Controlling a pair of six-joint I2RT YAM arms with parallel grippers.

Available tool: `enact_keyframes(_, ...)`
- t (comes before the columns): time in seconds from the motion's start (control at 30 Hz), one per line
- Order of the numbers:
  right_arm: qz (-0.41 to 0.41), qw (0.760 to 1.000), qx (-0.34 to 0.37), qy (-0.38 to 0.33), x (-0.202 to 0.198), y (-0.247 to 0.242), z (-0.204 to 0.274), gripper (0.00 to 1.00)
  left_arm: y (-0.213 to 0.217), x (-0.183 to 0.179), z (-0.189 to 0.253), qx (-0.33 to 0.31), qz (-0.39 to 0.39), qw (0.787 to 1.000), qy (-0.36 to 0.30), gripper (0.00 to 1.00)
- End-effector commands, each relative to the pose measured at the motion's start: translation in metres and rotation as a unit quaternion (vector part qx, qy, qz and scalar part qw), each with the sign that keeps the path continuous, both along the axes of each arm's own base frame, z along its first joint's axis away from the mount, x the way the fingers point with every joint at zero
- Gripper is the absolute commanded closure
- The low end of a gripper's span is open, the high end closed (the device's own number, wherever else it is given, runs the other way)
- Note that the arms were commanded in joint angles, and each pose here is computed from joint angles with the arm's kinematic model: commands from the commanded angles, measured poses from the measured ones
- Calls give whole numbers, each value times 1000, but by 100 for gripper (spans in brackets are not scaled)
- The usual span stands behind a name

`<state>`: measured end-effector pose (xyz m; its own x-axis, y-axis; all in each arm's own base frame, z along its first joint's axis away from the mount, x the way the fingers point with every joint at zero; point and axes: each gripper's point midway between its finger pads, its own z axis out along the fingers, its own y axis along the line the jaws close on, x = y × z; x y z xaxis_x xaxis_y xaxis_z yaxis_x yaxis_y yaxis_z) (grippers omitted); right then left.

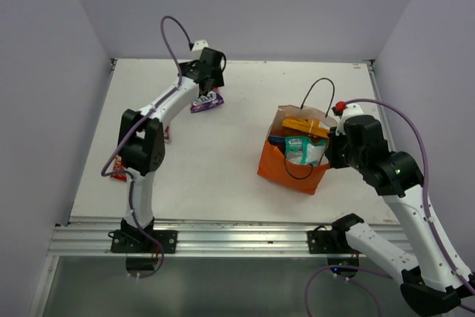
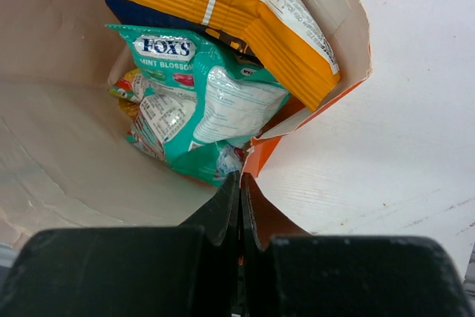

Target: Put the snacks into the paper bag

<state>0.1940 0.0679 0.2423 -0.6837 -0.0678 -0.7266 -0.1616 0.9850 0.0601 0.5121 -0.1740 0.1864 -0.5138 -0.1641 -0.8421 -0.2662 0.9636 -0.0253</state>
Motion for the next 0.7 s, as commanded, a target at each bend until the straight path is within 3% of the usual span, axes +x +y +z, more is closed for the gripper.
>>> enact_keyframes(0.0,-21,1000,4,-13,10,0,6,100,18,27,-13,-12,-10,1000,21,0)
enact_keyframes(0.27,-50,999,-5,6,24,0,-6,100,51,86,-98,-36,-10,997,64,0)
enact_keyframes(0.47,-52,998,-9,20,37,6,-12,100,43,86,-158,-51,-41,992,108,3)
enact_keyframes(0.5,-53,998,-9,19,38,6,-10,100,44,82,-167,-51,-40,991,118,9)
enact_keyframes(0.53,-51,999,-8,18,39,7,-9,100,44,75,-177,-51,-41,989,131,46)
enact_keyframes(0.57,-51,999,-6,18,40,8,-9,100,44,72,-180,-52,-43,989,135,67)
enact_keyframes(0.6,-51,999,-7,18,40,8,-9,100,45,68,-179,-56,-39,989,134,100)
enact_keyframes(0.67,-49,999,-4,20,40,9,-10,100,50,58,-163,-58,-33,991,118,100)
